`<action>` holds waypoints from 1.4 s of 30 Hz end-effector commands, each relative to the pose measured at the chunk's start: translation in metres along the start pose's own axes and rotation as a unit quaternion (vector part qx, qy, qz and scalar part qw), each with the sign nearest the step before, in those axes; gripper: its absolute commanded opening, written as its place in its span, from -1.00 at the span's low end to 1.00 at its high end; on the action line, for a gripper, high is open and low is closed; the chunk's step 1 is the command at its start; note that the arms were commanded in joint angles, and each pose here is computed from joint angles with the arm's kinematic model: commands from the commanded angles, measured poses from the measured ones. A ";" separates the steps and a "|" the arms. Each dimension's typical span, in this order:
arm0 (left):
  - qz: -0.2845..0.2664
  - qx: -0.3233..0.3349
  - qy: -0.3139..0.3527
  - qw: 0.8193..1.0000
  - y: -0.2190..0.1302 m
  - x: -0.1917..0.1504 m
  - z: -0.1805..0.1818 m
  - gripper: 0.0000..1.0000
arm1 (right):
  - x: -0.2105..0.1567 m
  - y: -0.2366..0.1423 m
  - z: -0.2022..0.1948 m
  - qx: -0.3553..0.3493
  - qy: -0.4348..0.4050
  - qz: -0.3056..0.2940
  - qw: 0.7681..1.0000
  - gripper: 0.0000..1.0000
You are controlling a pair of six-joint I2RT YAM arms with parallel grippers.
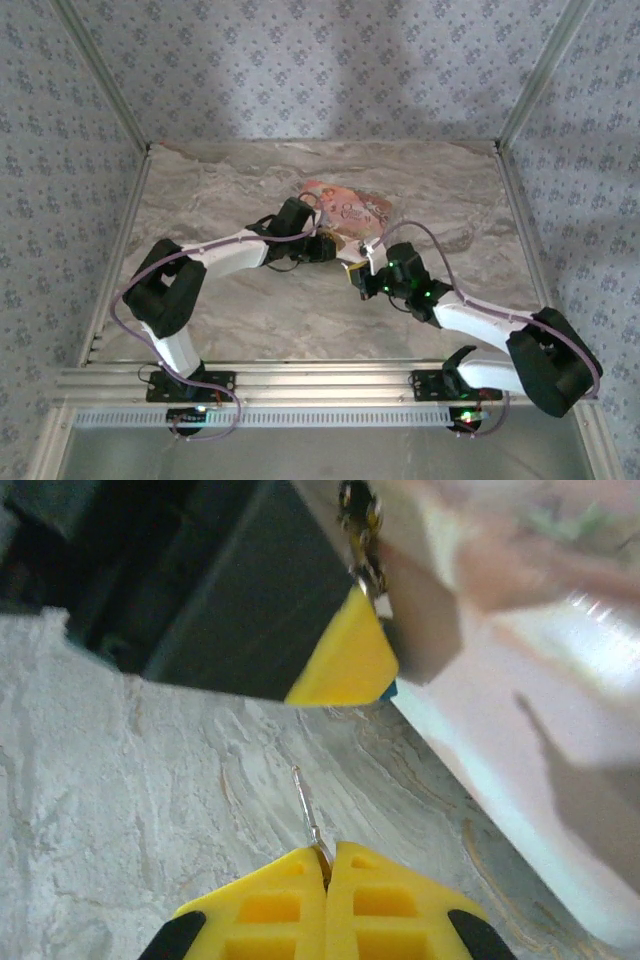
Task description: Unlock the padlock with the key
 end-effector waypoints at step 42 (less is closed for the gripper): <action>-0.002 -0.057 -0.047 0.997 -0.014 0.013 -0.028 -0.71 | 0.001 0.040 -0.029 -0.030 -0.025 -0.096 0.995 -1.00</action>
Point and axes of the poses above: each hand's point on the last joint's axis, 136 mm out from that joint toward the fingers, its own y axis out along the fingers, its own z axis along the line the jaws close on, x = y × z, the point moved 3 cm from there along -y, back along the fingers, and after that the axes turned 5 degrees about y, right-handed, at the moved point
